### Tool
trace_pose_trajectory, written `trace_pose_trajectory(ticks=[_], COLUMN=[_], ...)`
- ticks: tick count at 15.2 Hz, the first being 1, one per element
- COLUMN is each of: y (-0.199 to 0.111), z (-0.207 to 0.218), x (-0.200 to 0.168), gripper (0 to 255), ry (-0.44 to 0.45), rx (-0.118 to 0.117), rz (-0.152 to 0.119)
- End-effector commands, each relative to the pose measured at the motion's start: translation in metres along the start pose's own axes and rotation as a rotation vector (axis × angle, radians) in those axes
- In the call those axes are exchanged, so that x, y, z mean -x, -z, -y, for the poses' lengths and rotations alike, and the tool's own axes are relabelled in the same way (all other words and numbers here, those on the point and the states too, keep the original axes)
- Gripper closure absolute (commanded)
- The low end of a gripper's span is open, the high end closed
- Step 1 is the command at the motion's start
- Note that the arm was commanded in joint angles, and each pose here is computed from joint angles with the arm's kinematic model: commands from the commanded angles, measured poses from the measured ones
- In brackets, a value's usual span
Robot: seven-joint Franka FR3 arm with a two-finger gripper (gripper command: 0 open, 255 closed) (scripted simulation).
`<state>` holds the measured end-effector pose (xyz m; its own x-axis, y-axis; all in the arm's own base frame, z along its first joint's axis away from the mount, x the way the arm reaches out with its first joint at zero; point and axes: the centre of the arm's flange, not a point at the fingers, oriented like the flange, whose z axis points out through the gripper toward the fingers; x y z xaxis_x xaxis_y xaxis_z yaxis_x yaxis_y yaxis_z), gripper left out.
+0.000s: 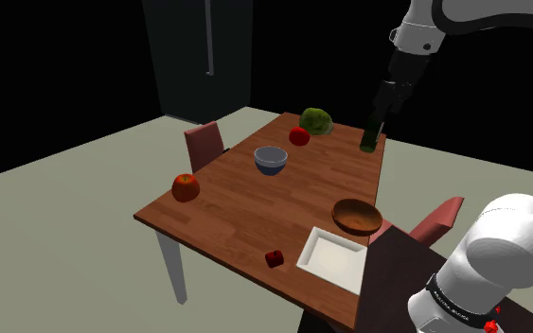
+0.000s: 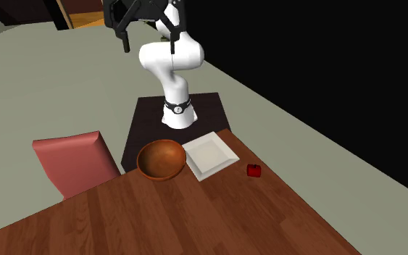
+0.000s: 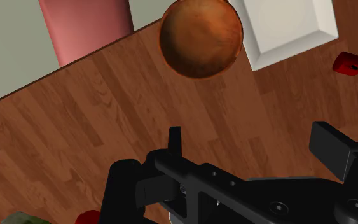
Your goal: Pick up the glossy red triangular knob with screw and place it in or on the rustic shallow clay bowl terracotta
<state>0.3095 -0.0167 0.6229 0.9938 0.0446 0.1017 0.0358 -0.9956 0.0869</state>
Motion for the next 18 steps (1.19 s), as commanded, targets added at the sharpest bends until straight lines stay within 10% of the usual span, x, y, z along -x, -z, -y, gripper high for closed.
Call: trace_pose_trajectory(ticks=[1,18], y=[0.0,-0.167], z=[0.0,0.143], x=[0.0,-0.033], gripper=[0,0], ry=[0.0,0.085], rx=[0.0,-0.031], rz=[0.0,0.043])
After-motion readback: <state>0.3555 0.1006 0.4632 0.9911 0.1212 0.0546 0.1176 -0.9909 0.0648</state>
